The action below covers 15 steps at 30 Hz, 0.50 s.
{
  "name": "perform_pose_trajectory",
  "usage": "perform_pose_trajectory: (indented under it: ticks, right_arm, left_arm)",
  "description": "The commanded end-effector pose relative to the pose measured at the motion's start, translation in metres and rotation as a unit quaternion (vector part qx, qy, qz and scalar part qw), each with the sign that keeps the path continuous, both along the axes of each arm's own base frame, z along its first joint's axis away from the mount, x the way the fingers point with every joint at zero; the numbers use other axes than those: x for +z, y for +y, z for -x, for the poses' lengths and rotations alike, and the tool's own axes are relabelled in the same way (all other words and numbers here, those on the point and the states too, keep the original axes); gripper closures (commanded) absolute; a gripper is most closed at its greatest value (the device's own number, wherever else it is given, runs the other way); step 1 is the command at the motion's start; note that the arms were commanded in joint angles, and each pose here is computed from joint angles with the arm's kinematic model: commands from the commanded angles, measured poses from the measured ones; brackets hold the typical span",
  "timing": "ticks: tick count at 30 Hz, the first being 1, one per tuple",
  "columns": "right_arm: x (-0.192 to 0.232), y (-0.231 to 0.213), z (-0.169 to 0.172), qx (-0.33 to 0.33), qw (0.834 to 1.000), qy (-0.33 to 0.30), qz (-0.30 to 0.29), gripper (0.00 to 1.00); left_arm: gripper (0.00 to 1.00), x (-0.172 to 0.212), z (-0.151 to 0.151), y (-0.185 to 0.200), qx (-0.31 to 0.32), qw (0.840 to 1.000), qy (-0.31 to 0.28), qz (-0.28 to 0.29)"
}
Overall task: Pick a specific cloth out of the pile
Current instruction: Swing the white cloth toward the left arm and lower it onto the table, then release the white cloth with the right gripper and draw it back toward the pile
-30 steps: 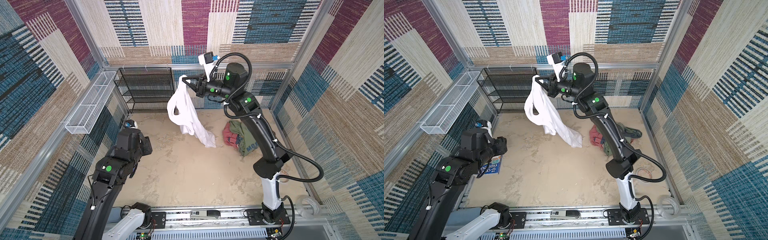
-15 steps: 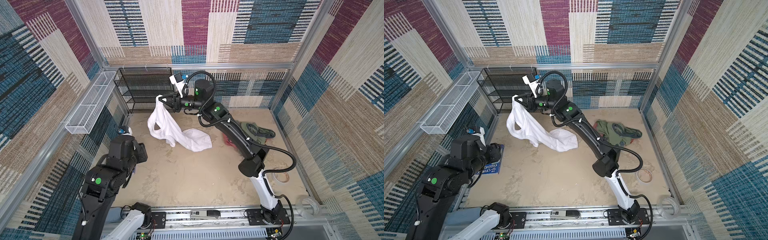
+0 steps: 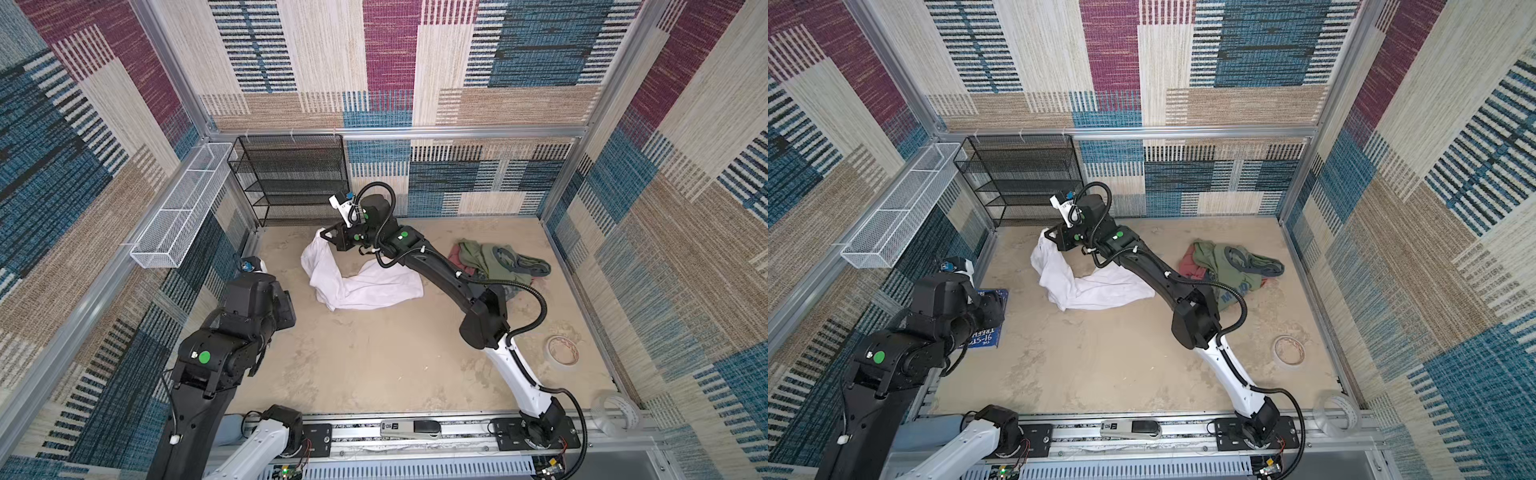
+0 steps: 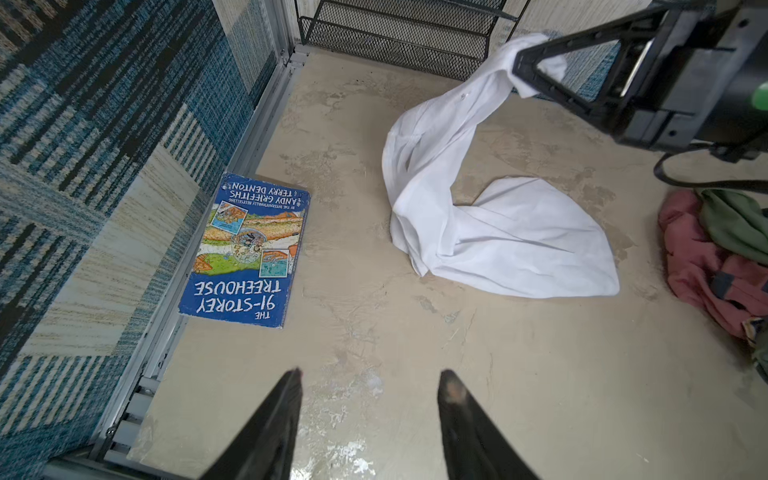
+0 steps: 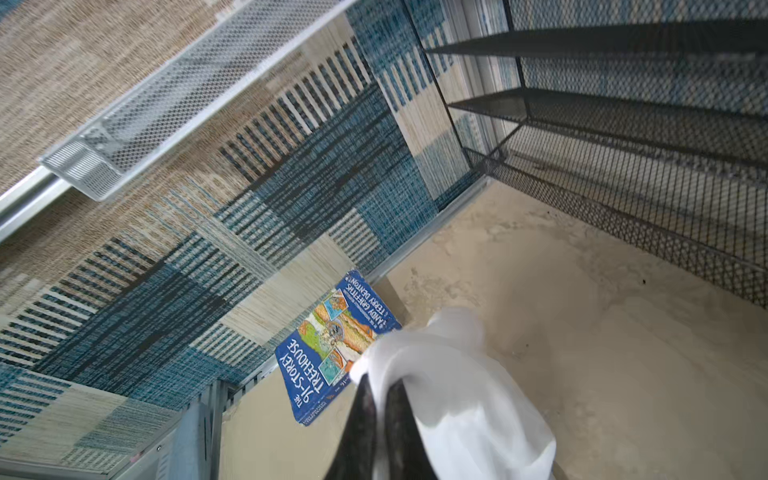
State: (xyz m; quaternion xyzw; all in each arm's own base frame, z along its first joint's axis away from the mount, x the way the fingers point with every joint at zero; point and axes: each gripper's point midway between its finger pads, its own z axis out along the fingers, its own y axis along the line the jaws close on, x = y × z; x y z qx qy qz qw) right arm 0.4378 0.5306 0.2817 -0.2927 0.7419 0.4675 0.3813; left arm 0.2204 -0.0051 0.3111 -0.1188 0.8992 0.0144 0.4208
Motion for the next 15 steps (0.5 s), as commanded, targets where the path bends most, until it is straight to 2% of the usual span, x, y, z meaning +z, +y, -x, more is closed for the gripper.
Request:
perform_pose_trajectory:
  ticks: [1, 7, 10, 15]
  right_arm:
    - [-0.023, 0.003, -0.006, -0.011, 1.0, 0.008, 0.013, 0.93]
    - [-0.077, -0.001, -0.012, -0.032, 0.997, 0.027, 0.062, 0.88]
    - [-0.095, -0.005, -0.012, -0.041, 0.995, 0.03, 0.083, 0.75]
    - [-0.105, -0.009, -0.006, -0.053, 0.992, 0.023, 0.109, 0.64]
  left_arm:
    - [0.44, 0.0, -0.01, -0.003, 0.007, 1.0, -0.011, 0.014]
    - [0.44, -0.012, -0.024, -0.011, 0.003, 1.0, -0.006, 0.022]
    - [0.44, -0.018, -0.03, -0.014, 0.002, 1.0, -0.003, 0.028]
    - [0.44, -0.026, -0.038, -0.018, 0.001, 0.999, 0.001, 0.033]
